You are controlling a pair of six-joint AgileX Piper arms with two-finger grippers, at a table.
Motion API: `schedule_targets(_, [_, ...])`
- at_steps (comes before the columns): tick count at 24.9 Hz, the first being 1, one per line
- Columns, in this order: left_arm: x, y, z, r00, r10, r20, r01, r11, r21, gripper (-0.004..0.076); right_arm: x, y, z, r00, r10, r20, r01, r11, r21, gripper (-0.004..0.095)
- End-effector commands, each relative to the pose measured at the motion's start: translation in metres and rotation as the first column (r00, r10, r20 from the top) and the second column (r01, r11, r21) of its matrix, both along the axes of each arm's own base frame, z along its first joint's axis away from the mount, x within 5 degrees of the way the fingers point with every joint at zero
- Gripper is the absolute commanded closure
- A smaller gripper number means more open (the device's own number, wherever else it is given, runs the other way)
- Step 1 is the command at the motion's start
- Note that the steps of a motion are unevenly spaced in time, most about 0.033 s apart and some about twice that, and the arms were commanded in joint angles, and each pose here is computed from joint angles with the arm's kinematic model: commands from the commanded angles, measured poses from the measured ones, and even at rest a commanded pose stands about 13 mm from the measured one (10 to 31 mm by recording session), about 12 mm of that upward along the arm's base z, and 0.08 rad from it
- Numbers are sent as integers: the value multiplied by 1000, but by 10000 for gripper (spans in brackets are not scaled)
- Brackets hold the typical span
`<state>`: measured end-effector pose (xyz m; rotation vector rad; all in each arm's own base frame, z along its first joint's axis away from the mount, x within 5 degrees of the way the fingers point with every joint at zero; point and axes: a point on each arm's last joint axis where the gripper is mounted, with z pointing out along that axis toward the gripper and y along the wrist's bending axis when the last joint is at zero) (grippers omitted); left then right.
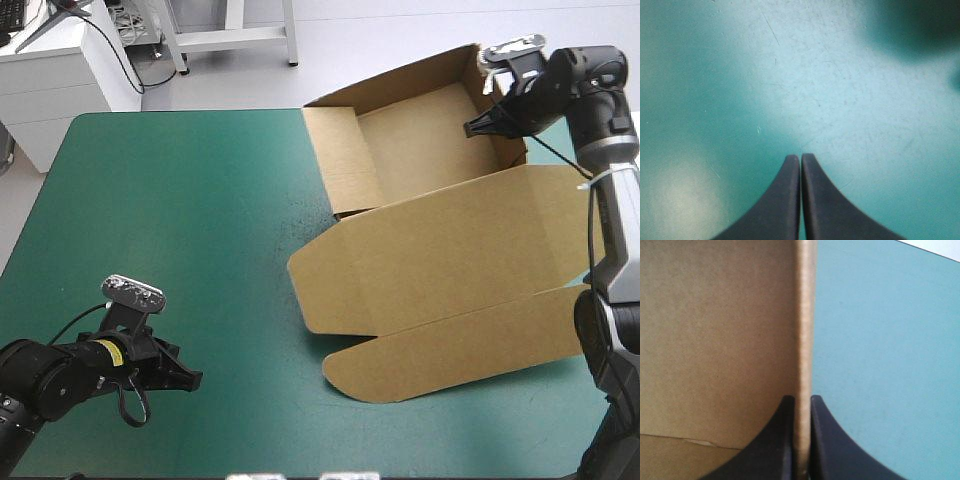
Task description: Fold the box
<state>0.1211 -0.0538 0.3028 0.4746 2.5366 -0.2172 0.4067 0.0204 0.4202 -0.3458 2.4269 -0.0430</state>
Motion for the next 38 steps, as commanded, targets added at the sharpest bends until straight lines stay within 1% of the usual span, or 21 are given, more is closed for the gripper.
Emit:
schedule_targets(1, [2, -3, 11, 998, -4, 61, 6, 999, -47, 732, -21, -41, 33, 989, -115, 89, 113, 993, 22, 927])
schedule_targets(5, [2, -4, 11, 998, -4, 59, 7, 999, -50, 732, -25, -81, 33, 970, -227, 87, 224, 974, 39, 927])
schedule_targets(8, [1, -5, 11, 999, -3, 50, 7, 997, -74, 732, -28, -115, 28, 947, -314, 72, 311, 949, 45, 926])
schedule_targets(11, [1, -6, 11, 999, -3, 47, 7, 997, -81, 732, -27, -136, 21, 931, -361, 55, 358, 932, 48, 917])
schedule_targets(15, [1, -5, 11, 999, -3, 52, 7, 998, -68, 732, -24, -161, 12, 905, -420, 63, 417, 907, 50, 867])
schedule_targets(16, [1, -5, 11, 999, -3, 53, 7, 998, -66, 732, -23, -172, 6, 893, -447, 54, 444, 894, 58, 825])
schedule_targets(18, [1, -5, 11, 998, -3, 55, 7, 998, -66, 732, -21, -187, -6, 882, -471, 18, 468, 880, 77, 731])
schedule_targets(19, [2, -5, 11, 998, -3, 59, 7, 998, -68, 732, -18, -193, -13, 879, -477, 0, 474, 875, 97, 618])
schedule_targets(20, [2, -5, 11, 998, -3, 59, 7, 998, -68, 732, -17, -194, -14, 875, -484, -5, 482, 870, 103, 580])
schedule_targets(21, [2, -5, 11, 998, -3, 59, 7, 998, -68, 732, -16, -196, -18, 874, -486, -13, 484, 869, 96, 473])
schedule_targets(23, [1, -5, 11, 998, -3, 55, 7, 998, -67, 732, -14, -198, -21, 871, -491, -13, 490, 868, 81, 295])
schedule_targets(25, [1, -5, 11, 998, -3, 55, 7, 998, -67, 732, -14, -199, -20, 870, -493, 0, 492, 867, 76, 182])
schedule_targets(30, [1, -5, 11, 998, -3, 55, 7, 998, -67, 732, -19, -196, -15, 871, -491, -17, 491, 868, 74, 180])
schedule_targets(33, [1, -5, 11, 998, -3, 57, 7, 998, -67, 732, -28, -191, -2, 877, -481, 10, 479, 875, 77, 209])
schedule_targets(37, [1, -5, 11, 998, -3, 57, 7, 998, -67, 732, -40, -183, 18, 880, -472, 59, 465, 879, 104, 326])
schedule_targets(38, [2, -5, 11, 998, -3, 59, 7, 998, -68, 732, -45, -178, 25, 883, -464, 69, 453, 882, 126, 384])
